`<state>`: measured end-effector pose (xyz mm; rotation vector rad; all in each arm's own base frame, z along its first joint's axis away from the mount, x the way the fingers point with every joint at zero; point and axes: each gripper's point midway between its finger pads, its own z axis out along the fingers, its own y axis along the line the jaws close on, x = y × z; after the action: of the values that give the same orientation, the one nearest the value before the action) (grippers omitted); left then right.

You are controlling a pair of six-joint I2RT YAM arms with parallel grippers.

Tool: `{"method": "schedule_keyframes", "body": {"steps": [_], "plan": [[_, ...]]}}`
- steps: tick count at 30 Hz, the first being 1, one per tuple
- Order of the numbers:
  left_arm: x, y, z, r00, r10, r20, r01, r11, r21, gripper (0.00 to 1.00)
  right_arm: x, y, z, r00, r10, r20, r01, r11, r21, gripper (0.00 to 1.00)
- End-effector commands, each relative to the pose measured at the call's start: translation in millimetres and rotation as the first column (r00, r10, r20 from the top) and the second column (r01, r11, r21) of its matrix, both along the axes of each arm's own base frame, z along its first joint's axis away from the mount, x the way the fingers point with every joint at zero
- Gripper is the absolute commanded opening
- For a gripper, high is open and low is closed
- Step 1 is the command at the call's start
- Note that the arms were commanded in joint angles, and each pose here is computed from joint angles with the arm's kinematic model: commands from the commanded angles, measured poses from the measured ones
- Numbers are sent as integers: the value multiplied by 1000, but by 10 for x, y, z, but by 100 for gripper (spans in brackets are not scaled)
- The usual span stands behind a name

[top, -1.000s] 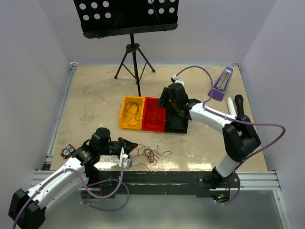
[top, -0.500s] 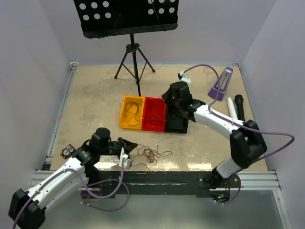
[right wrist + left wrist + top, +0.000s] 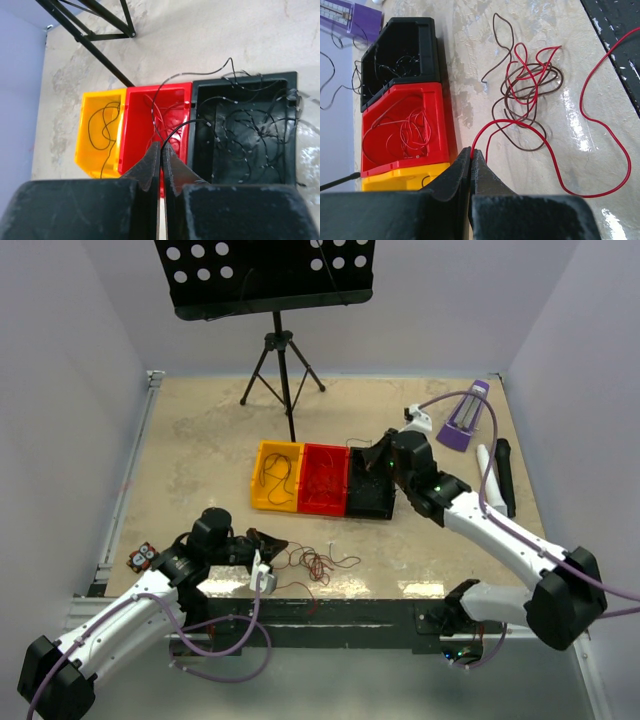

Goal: Untangle the cables
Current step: Place the cable in the bin.

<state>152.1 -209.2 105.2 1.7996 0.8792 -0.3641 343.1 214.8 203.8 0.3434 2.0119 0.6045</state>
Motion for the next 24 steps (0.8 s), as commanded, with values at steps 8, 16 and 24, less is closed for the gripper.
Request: {"method": "schedule_keyframes", "body": {"steps": [8, 16, 24], "plan": [[31, -68, 257, 998, -33, 59, 36, 999, -38, 0, -224, -226, -493, 995, -6, -100, -6, 993, -118, 0], [37, -48, 243, 998, -24, 59, 26, 999, -33, 0, 175, 134, -715, 984, 97, -148, -126, 972, -199, 0], [32, -28, 222, 998, -19, 58, 20, 1000, -22, 0, 338, 119, -1209, 972, 52, -230, -121, 947, -299, 0]]}}
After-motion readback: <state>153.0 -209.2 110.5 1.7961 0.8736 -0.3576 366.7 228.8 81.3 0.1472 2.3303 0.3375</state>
